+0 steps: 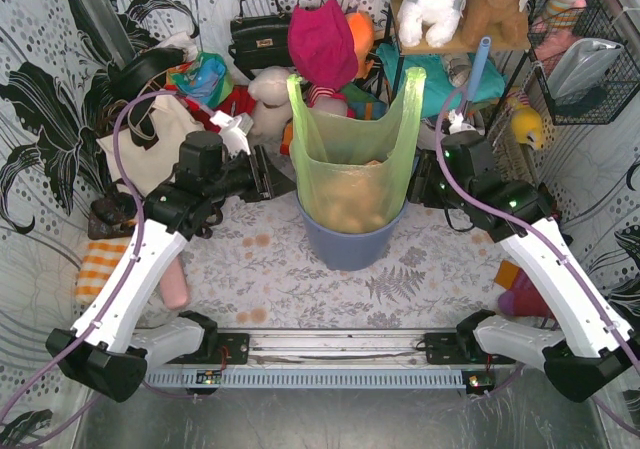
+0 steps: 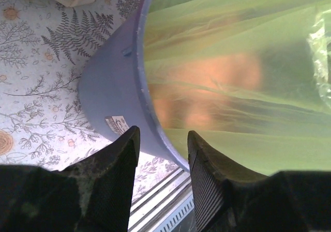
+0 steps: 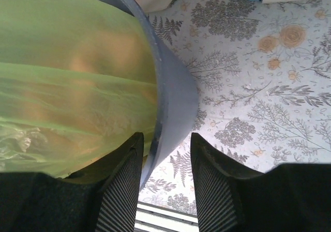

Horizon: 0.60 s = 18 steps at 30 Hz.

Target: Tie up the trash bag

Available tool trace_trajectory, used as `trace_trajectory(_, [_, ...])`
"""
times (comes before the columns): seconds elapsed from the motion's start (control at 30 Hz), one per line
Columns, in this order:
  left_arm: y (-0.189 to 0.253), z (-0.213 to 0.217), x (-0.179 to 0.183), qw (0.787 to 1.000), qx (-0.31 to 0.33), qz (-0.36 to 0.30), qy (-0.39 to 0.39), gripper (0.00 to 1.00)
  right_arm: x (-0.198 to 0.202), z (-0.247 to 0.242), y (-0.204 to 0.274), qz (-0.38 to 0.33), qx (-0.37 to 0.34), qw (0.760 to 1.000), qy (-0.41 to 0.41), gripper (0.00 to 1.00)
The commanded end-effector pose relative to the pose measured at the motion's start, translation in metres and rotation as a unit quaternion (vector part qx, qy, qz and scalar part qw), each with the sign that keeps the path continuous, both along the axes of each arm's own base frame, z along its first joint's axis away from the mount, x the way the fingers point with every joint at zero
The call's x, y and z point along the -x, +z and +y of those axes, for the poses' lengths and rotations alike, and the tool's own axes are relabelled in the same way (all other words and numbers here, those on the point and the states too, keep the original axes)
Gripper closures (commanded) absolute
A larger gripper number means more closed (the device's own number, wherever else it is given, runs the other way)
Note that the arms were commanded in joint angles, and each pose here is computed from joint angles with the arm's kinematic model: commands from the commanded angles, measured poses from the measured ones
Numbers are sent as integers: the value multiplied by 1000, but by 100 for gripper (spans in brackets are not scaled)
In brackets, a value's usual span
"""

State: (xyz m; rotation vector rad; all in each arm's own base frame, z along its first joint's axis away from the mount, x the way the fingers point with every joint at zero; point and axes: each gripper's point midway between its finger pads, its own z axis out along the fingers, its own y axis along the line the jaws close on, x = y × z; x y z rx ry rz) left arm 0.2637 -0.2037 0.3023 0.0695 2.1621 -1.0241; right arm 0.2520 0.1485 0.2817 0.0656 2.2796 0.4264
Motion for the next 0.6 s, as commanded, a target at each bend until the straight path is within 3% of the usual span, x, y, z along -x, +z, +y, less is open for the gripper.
trace_trajectory(0.0, [10, -11, -4, 999, 20, -22, -13, 51, -9, 11, 6, -14, -28, 999, 9, 60])
trace_trajectory(0.37, [-14, -11, -6, 1000, -5, -3, -13, 61, -10, 13, -3, -1, -29, 999, 14, 76])
trace_trajectory(0.57, [-11, -10, -7, 1000, -5, -10, -13, 72, -10, 16, -6, -1, -40, 999, 12, 88])
